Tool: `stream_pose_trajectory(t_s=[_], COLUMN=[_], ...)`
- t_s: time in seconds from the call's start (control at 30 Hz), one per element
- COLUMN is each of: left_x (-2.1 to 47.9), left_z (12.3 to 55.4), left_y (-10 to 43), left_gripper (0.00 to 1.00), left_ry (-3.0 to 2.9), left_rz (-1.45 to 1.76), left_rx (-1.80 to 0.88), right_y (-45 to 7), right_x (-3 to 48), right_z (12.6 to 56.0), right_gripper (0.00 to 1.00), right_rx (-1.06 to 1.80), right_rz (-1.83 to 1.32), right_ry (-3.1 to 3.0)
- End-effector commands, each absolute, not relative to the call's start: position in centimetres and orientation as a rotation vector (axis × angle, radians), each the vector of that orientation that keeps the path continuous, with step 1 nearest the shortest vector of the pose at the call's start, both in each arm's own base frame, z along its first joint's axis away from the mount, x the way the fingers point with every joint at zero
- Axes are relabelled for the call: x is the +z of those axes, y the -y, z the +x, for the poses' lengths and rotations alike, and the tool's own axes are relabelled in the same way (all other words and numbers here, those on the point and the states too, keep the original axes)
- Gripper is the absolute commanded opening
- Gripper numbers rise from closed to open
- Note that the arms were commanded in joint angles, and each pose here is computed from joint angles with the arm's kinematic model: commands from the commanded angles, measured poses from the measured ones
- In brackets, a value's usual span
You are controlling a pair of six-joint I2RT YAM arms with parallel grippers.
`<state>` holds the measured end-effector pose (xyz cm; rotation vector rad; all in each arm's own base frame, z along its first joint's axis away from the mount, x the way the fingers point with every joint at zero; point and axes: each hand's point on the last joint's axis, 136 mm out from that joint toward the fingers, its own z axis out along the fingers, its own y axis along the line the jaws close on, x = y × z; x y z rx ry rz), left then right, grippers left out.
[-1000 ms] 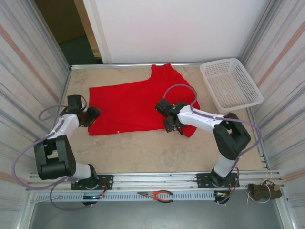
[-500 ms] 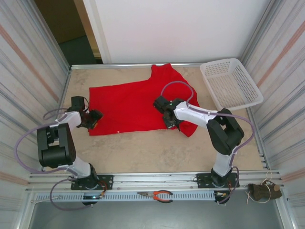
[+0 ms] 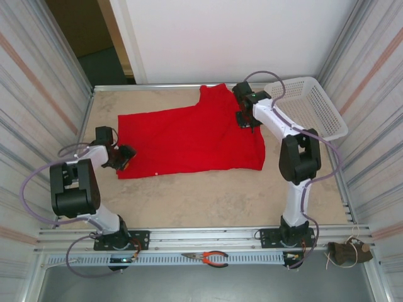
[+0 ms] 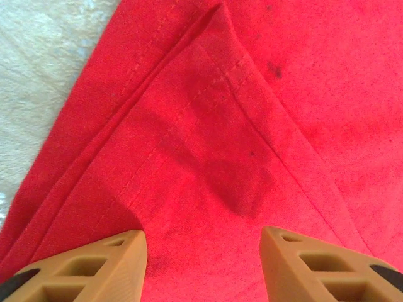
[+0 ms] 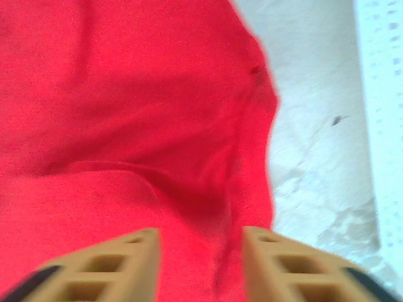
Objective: Fold the inside-out t-shirt
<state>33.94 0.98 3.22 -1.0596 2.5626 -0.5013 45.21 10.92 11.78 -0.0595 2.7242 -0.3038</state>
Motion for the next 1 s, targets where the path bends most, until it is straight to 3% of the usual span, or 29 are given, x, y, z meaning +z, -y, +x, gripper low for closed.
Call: stream_pose_trajectory(t_s=[0.0,0.33,0.5,0.73,0.83,0.9,0.97], left_x=[4.7,8.7,7.0,5.8,5.0,4.4,3.6], left_z=[34.1,30.5,30.0,32.5,33.1,33.5,33.6], left_y=[-1.2,-2.8,-3.0,-2.4,-2.1,-1.9,-2.0], left_gripper=[0.51,0.55,0.59,0.59,0.59,0.59,0.59], left_ry=[-2.551,-2.411,-2.407,-2.444,-2.463,-2.473,-2.495], left_rz=[-1.034,-1.062,-1.105,-1.044,-1.056,-1.069,-1.088], left_rx=[-0.480,-0.386,-0.421,-0.498,-0.532,-0.545,-0.544], right_y=[-7.6,-8.6,-9.7,-10.3,-10.2,-10.1,-9.7], right_x=[11.7,10.4,7.5,4.3,3.4,3.0,3.0], right_z=[42.7,31.5,30.6,30.8,30.6,30.4,29.9], right_gripper=[0.53,0.64,0.66,0.63,0.52,0.36,0.10], right_rx=[-0.535,0.025,0.278,0.323,0.340,0.352,0.359], right_rz=[0.004,0.209,0.275,0.300,0.318,0.333,0.350], right_ry=[-2.748,-2.751,-2.786,-2.845,-2.862,-2.869,-2.873])
